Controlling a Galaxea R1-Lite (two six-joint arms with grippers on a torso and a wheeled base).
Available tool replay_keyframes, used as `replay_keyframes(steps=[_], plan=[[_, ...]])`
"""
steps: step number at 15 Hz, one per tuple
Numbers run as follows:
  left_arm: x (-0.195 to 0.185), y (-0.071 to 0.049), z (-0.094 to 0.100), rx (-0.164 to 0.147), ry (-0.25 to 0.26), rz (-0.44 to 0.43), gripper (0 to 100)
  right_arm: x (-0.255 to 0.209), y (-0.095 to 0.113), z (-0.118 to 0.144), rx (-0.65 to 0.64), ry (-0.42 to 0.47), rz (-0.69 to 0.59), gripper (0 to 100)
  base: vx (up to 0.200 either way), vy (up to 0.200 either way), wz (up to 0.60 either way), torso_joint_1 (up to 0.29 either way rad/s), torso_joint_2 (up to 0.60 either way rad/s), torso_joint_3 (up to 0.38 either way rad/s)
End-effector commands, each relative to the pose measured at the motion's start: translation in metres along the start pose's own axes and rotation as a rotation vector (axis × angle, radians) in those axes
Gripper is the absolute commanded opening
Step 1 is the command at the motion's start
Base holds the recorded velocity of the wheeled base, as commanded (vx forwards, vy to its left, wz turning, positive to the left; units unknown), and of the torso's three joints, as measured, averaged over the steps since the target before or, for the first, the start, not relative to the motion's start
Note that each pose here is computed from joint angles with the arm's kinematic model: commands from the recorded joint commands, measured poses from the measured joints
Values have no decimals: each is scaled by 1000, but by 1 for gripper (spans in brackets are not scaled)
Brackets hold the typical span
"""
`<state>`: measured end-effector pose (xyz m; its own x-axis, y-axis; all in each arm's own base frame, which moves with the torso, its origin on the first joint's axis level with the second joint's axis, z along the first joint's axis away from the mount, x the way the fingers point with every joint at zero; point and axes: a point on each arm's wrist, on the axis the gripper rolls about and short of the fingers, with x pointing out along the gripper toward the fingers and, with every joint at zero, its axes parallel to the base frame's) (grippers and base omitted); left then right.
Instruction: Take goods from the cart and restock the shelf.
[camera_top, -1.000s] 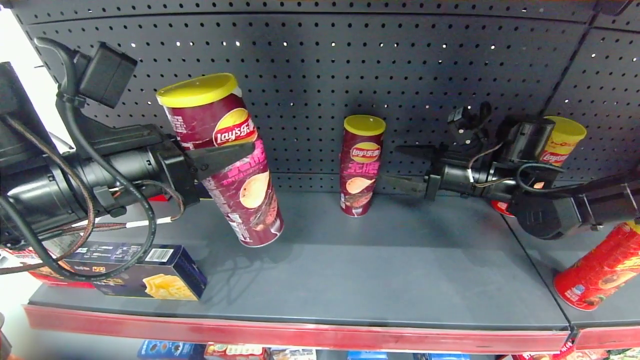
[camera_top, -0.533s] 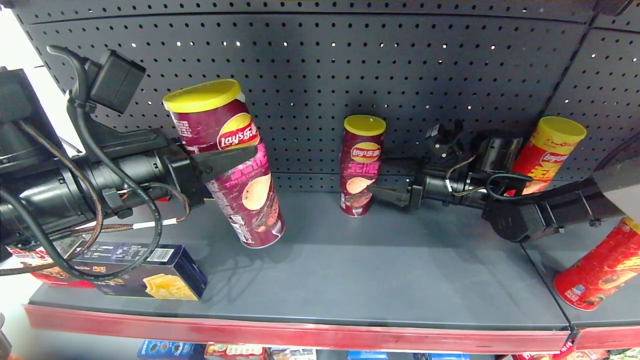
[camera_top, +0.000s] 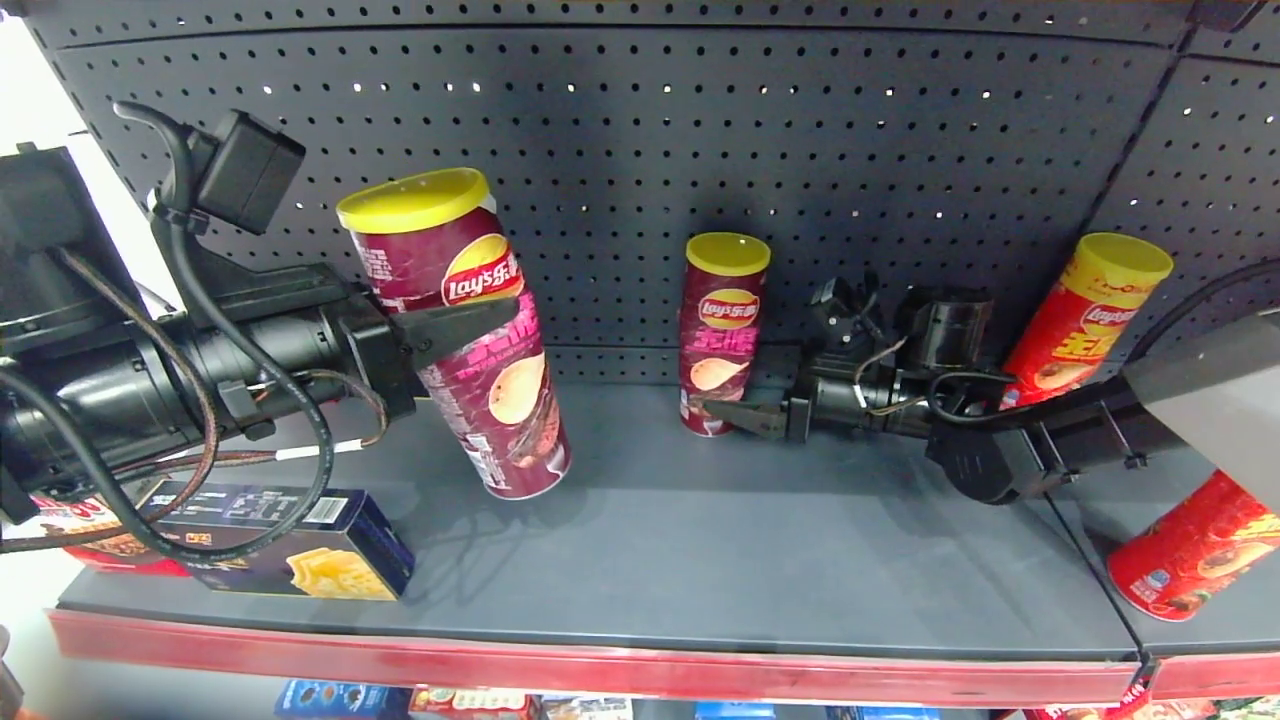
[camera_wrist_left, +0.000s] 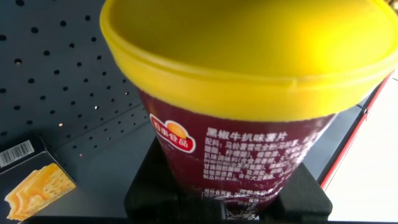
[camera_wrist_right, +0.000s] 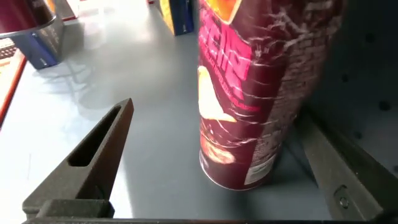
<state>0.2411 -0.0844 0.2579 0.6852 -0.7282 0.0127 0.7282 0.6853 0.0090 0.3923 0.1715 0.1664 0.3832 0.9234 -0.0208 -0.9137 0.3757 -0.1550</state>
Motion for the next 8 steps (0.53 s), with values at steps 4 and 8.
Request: replay_keyframes(steps=[4,8], plan=[[0,0,0,0,-1,0,0,-2,11,3,8,8,15,100,0,0,0,0,0,0],[-1,-1,-1,-2,3,0,0,2,1,-3,6,10,-18,100,0,0,0,0,0,0]])
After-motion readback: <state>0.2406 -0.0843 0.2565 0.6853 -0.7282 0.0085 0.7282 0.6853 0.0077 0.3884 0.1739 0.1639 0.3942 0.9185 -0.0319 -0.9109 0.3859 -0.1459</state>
